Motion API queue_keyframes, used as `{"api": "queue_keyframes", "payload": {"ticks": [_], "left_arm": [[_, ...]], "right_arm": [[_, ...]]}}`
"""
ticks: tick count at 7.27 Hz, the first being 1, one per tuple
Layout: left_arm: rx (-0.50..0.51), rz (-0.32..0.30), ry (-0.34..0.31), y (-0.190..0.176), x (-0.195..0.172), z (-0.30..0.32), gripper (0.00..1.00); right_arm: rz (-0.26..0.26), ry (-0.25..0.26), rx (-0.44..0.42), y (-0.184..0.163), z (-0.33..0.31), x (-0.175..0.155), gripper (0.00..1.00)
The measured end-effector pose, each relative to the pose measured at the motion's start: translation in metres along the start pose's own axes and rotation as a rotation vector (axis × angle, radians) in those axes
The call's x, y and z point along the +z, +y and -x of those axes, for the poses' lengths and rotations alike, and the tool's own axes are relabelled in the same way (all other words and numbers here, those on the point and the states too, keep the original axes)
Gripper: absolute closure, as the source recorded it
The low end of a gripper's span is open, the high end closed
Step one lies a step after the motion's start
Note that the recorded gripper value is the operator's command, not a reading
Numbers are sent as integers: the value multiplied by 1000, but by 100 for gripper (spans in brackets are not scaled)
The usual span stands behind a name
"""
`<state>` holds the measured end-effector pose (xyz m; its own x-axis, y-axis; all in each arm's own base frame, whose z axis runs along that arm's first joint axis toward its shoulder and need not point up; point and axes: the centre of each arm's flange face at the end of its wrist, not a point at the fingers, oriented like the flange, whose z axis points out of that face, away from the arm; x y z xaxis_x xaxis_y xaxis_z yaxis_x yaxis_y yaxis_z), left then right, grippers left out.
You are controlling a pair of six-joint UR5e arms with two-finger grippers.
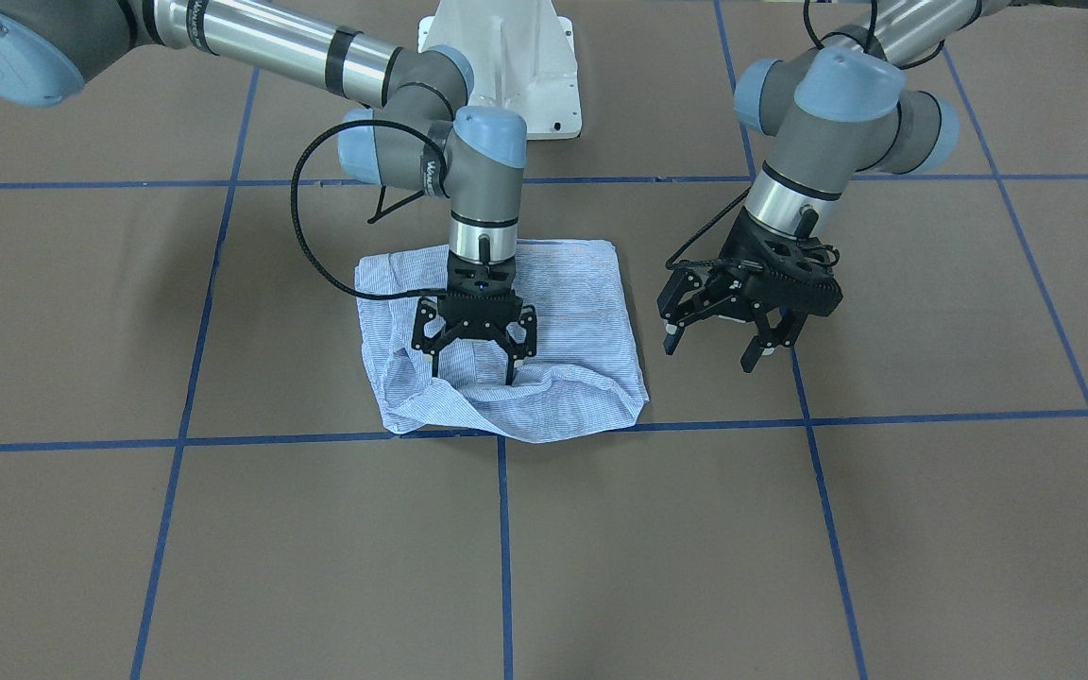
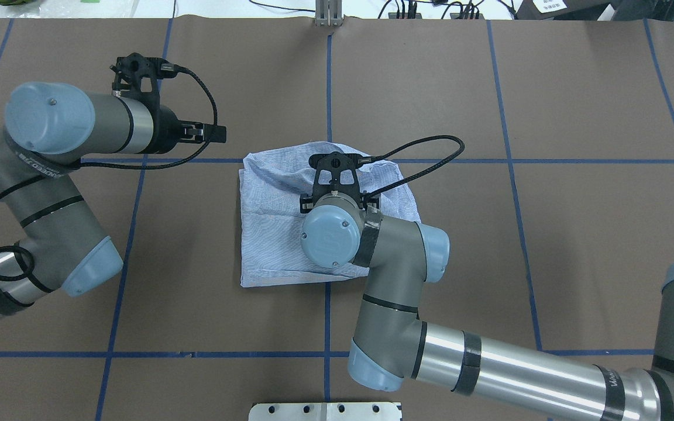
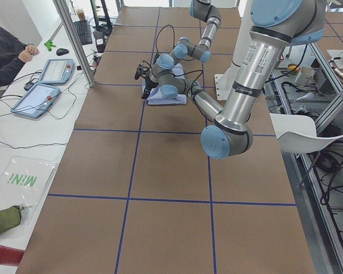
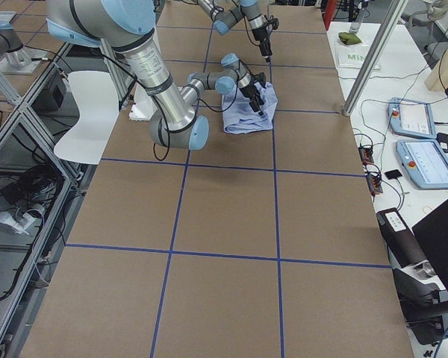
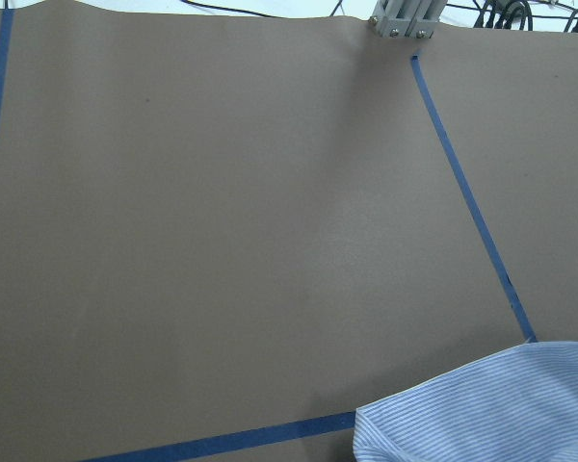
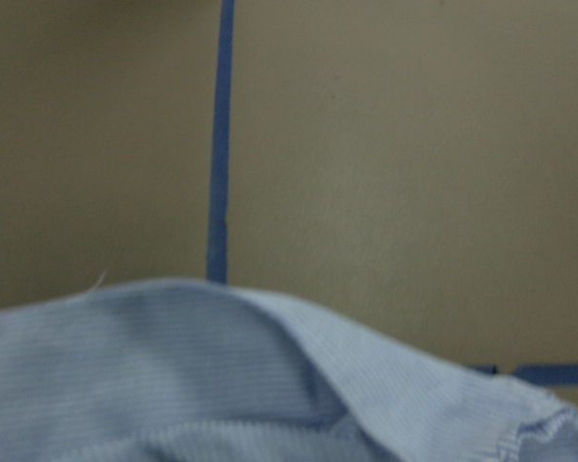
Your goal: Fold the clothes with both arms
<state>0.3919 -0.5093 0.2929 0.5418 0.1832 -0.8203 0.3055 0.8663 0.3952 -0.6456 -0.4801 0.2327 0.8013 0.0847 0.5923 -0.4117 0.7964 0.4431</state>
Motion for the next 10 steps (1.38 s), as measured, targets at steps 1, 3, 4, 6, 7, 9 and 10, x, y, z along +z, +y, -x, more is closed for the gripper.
{"api": "queue_keyframes", "payload": {"ticks": [1, 3, 4, 6, 7, 9, 10], "left_arm": [[0, 0, 0, 0, 0, 0, 0], [-4, 0, 2, 1, 0, -1, 0], [-4, -1, 5, 0, -2, -2, 0], [0, 4, 27, 5, -19, -3, 0], [9, 24, 35, 18, -42, 10, 0], [87, 60, -6, 33, -109, 44, 0], [152, 74, -59, 27, -142, 64, 0]], "right_arm": [[-34, 48, -9, -30, -9, 20, 0], [-74, 101, -15, -77, -32, 39, 0], [-57, 85, 0, -97, -39, 35, 0], [81, -28, 32, -134, -68, 8, 0], [149, -87, 3, -150, -107, -10, 0], [252, -131, -121, -168, -221, -62, 0], [293, -129, -197, -172, -285, -90, 0]]}}
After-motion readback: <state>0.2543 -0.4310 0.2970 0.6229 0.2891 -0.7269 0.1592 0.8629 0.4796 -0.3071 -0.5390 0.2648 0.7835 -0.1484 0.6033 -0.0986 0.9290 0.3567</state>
